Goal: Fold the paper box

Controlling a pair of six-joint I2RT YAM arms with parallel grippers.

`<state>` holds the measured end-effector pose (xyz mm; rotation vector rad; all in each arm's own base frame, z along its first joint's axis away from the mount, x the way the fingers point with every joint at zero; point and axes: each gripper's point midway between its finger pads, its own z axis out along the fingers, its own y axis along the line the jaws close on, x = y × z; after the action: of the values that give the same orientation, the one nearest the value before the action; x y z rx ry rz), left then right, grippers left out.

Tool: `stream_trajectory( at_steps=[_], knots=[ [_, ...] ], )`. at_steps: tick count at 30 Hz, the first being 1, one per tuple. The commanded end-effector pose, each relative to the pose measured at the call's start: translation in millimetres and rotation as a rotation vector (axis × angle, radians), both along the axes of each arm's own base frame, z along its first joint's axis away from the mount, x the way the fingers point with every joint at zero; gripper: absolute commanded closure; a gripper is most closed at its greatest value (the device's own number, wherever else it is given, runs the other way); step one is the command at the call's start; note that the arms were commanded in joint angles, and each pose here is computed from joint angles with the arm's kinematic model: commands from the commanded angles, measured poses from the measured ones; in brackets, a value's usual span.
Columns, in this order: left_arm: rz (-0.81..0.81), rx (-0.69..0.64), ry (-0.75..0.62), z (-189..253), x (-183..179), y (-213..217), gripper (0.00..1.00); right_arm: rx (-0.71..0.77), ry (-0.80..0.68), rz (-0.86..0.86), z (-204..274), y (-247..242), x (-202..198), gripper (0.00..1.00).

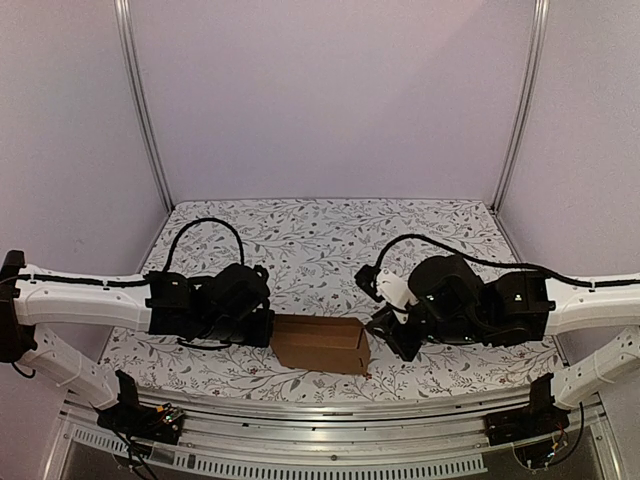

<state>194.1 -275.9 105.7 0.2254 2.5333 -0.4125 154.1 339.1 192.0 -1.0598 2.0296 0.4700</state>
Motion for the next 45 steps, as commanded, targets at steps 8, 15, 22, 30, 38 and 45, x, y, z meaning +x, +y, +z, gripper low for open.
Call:
stream_trajectory(
  at_steps=[8, 15, 22, 30, 38, 45],
  knots=[
    [-0.009, 0.042, 0.023, -11, -9, 5, 1.0, -0.078, 0.017, -0.043, -20, 4, 5, 0.83],
    [-0.007, 0.039, 0.024, -11, -9, 4, 1.0, -0.089, 0.027, -0.038, -22, 7, 5, 0.96],
    [0.011, 0.035, 0.009, -9, -7, 4, 1.0, -0.06, 0.044, -0.045, -19, 15, 4, 1.0],
    [0.045, 0.032, -0.019, -5, -7, 2, 1.0, -0.018, 0.043, -0.154, -21, 24, 14, 1.0],
    [0.075, 0.035, -0.042, -2, -8, 3, 1.0, 0.029, 0.024, -0.318, -20, 31, 33, 1.0],
    [0.099, 0.035, -0.049, -3, -9, 4, 1.0, 0.067, 0.01, -0.399, -11, 41, 41, 1.0]
  ],
)
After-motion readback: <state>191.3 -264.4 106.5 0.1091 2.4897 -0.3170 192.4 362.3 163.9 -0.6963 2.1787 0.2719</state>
